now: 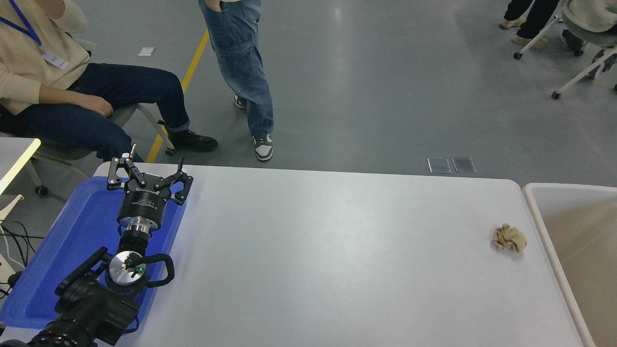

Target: Pick up foil plate and place in dustbin

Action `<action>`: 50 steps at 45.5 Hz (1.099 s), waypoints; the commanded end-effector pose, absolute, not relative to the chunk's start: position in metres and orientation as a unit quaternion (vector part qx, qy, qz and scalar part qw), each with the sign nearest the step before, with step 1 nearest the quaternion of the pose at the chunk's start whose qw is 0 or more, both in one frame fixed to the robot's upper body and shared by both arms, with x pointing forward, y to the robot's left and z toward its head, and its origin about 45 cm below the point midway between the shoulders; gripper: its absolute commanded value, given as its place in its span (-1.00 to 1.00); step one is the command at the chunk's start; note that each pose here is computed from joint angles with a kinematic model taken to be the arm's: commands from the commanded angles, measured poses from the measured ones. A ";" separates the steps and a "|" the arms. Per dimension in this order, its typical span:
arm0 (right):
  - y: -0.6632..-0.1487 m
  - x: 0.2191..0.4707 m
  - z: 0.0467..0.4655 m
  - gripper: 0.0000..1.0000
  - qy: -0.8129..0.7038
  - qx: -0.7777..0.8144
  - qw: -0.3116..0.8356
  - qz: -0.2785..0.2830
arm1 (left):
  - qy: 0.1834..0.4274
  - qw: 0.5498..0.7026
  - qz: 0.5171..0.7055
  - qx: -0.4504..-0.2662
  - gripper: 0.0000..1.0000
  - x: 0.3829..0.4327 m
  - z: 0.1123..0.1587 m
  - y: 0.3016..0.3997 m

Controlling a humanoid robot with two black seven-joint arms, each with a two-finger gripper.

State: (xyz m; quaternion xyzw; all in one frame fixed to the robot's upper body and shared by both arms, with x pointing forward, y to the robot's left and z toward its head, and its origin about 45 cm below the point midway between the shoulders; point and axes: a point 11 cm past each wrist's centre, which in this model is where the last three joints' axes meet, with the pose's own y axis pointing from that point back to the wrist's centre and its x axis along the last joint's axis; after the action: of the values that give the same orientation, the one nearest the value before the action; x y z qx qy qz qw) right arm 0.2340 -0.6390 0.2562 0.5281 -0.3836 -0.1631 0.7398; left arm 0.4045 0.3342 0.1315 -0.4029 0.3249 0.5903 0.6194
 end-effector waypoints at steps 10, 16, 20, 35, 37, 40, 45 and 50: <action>-0.633 0.229 0.176 -1.00 -0.467 0.479 0.738 -0.090 | 0.324 0.619 0.591 -0.403 1.00 0.4046 0.1317 0.3343; -0.636 0.239 0.170 -1.00 -0.480 0.466 0.740 -0.074 | 0.324 0.619 0.591 -0.403 1.00 0.4046 0.1317 0.3343; -0.637 0.245 0.156 -1.00 -0.520 0.457 0.717 -0.083 | 0.324 0.619 0.591 -0.403 1.00 0.4046 0.1317 0.3343; -0.650 0.245 0.135 -1.00 -0.597 0.418 0.679 -0.089 | 0.325 0.620 0.590 -0.403 1.00 0.4047 0.1320 0.3339; -0.650 0.246 0.132 -1.00 -0.596 0.416 0.681 -0.087 | 0.325 0.620 0.589 -0.404 1.00 0.4047 0.1317 0.3332; -0.646 0.249 0.126 -1.00 -0.599 0.412 0.682 -0.079 | 0.325 0.619 0.590 -0.403 1.00 0.4046 0.1316 0.3342; -0.639 0.248 0.108 -1.00 -0.622 0.397 0.671 -0.075 | 0.325 0.620 0.590 -0.403 1.00 0.4047 0.1320 0.3339; -0.633 0.242 0.095 -1.00 -0.627 0.391 0.669 -0.080 | 0.325 0.619 0.590 -0.403 1.00 0.4046 0.1316 0.3342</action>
State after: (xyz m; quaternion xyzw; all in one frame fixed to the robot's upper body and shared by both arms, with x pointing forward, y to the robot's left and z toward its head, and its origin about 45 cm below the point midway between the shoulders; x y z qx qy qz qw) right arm 0.2525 -0.6412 0.1225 0.4162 -0.5988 -0.0779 0.6798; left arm 0.4047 0.3339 0.1317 -0.4032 0.3248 0.5900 0.6195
